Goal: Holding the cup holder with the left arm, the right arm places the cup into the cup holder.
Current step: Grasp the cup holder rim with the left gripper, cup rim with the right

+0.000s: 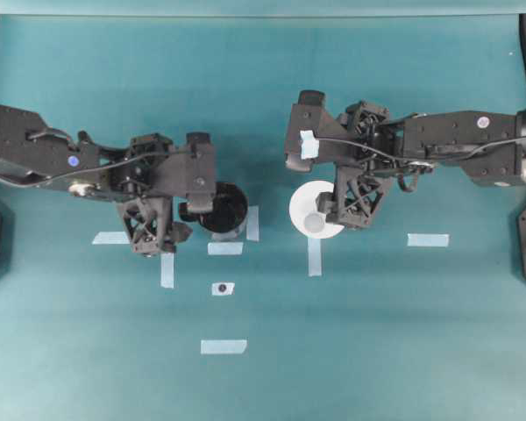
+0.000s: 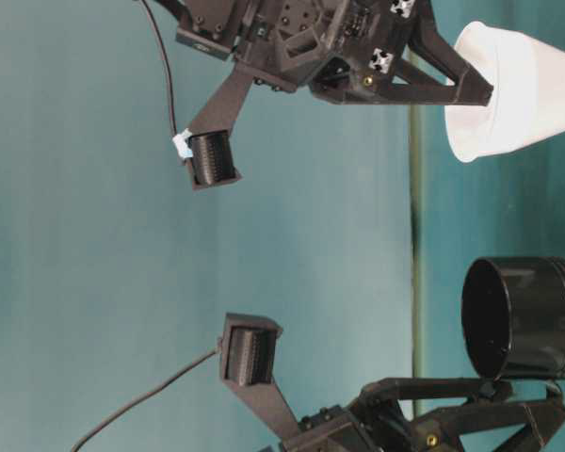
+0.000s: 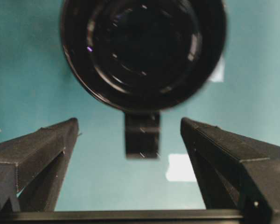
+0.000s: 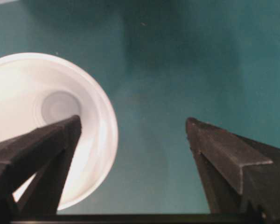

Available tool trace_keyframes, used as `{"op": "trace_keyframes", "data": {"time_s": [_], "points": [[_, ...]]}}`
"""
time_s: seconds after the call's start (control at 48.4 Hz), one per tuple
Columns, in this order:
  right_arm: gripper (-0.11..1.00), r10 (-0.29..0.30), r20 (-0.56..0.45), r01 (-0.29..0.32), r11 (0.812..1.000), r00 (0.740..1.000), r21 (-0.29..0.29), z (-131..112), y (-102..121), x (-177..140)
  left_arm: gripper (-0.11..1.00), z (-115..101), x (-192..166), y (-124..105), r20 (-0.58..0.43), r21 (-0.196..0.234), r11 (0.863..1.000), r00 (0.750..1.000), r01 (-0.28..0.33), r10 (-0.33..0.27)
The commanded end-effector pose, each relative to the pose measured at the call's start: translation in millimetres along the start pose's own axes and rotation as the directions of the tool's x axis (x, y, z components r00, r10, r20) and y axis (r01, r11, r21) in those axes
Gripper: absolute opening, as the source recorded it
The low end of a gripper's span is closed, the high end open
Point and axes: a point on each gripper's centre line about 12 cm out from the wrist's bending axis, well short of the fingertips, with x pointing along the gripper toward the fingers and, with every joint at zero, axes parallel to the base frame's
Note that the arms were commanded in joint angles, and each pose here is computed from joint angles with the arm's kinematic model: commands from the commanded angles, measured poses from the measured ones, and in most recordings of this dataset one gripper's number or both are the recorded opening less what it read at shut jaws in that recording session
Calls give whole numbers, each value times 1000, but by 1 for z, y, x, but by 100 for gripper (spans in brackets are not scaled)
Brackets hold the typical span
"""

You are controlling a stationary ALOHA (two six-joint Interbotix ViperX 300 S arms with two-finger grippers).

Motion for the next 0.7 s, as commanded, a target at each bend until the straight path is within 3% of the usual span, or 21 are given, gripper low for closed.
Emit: {"op": "trace_keyframes", "data": {"time_s": [0.0,0.682], "points": [[97,-2,47,2,1000,999,2,11,-2,-12,98,12,-6,3,42,-3,1000,999,-7,8],[97,-1,28,1,1000,1000,1,13,0,-3,98,13,-6,3,41,-3,1000,999,-7,7]]}}
